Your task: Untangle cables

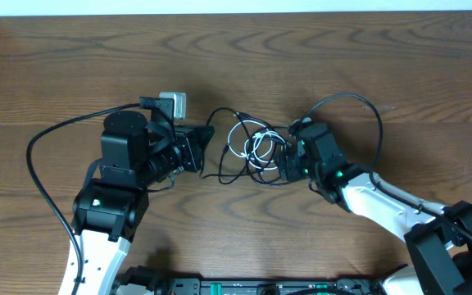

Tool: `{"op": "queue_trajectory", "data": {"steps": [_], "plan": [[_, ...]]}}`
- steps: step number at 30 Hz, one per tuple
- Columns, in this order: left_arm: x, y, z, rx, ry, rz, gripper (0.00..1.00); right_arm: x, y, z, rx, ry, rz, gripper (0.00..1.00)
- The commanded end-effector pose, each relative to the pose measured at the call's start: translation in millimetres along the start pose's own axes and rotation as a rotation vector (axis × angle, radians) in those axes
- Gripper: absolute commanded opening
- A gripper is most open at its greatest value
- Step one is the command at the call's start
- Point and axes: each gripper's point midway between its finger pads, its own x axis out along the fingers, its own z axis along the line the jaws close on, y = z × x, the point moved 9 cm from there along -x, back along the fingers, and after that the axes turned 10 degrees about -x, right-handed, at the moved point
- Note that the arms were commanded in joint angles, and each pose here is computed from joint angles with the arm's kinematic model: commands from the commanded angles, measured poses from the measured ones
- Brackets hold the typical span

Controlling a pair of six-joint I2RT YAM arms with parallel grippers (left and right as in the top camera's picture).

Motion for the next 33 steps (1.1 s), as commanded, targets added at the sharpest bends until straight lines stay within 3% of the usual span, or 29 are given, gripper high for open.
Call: {"op": "queue_trajectory", "data": {"steps": [1, 4, 10, 14, 20, 27, 33], "plan": [[-4.1, -2.1, 5.7, 0.065, -0.084, -0.025, 0.07, 2.0, 10.0, -5.6, 0.023, 0.077, 0.009, 0.67], [-4.9, 1.6, 13.0, 0.047, -0.153, -0.015, 0.07, 5.8, 17.3, -6.9, 0.024, 0.08, 0.036, 0.59], [-7.6, 8.9, 26.0, 0.019, -0.28, 0.006, 0.07, 13.5, 22.9, -7.6, 0.112, 0.077, 0.056, 0.28], [-10.5, 14.8, 35.2, 0.003, -0.371, 0.026, 0.08, 15.1, 25.2, -8.0, 0.13, 0.079, 0.067, 0.02], [-18.8, 20.9, 51.7, -0.003, -0.559, 0.028, 0.07, 8.6, 24.4, -26.7, 0.188, 0.169, 0.069, 0.01], [-36.5, 6.9, 72.0, 0.028, -0.855, -0.125, 0.08, -28.0, 39.5, -102.5, 0.362, 0.432, 0.16, 0.01], [-51.8, -10.7, 88.9, -0.05, -0.917, -0.242, 0.07, -63.7, 55.0, -163.7, 0.436, 0.591, 0.192, 0.01]]}}
